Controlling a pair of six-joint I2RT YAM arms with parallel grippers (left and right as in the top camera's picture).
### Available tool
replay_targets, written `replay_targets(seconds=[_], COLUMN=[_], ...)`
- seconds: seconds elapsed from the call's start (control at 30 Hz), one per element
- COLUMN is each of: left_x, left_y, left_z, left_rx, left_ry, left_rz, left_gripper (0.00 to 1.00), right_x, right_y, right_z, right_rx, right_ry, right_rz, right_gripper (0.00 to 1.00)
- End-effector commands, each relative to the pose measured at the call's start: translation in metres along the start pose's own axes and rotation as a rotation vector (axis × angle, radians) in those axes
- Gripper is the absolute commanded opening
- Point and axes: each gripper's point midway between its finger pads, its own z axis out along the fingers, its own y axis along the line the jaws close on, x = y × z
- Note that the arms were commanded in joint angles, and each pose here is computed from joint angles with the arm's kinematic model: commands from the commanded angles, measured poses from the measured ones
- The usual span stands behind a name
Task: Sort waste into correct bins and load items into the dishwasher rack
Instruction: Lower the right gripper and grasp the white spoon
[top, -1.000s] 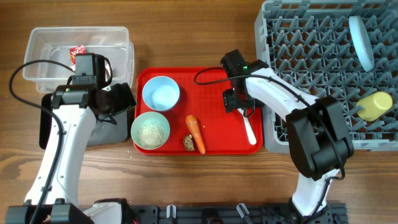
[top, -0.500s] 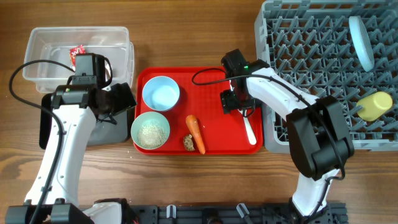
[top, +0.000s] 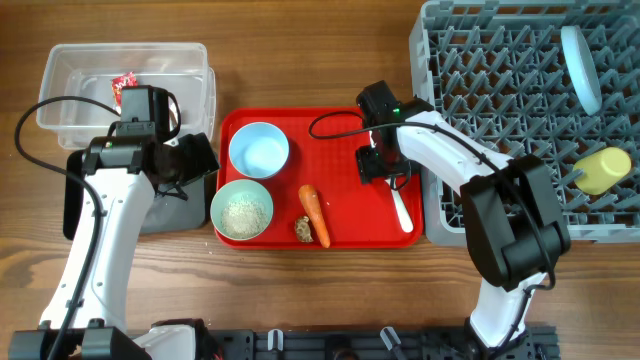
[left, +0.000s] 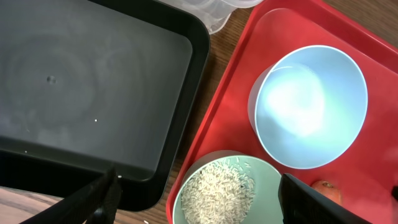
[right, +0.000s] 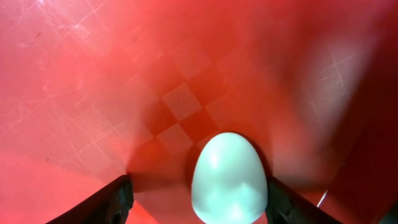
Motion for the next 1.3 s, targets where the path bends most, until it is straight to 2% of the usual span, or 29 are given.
replay_targets(seconds=[0.0, 0.1, 0.5, 1.0, 1.27], left_x=[0.001, 0.001, 0.001, 0.001, 0.001], left_y=[-0.003, -0.003, -0.003, -0.003, -0.003], left_z=[0.000, 0.000, 0.000, 0.000, 0.000], left_rx=[0.009, 0.009, 0.009, 0.009, 0.009], left_ry=[0.005, 0.005, 0.005, 0.005, 0.004], left_rz=[-0.004, -0.004, -0.004, -0.004, -0.004], left_gripper=[0.83, 0.83, 0.83, 0.83, 0.83], right_x=[0.014, 0.014, 0.013, 0.014, -0.004], right_y=[0.000, 0.000, -0.003, -0.001, 0.002], right_z=[0.017, 0.017, 0.016, 0.014, -0.024], right_rx=[-0.009, -0.008, 0.011, 0.000, -0.021], right_ry=[0.050, 0.050, 0.048, 0.056, -0.036], right_rz=[-0.004, -0.004, -0.005, -0.004, -0.004], right_gripper=[0.62, 0.56, 0.40, 0.33, 0.30])
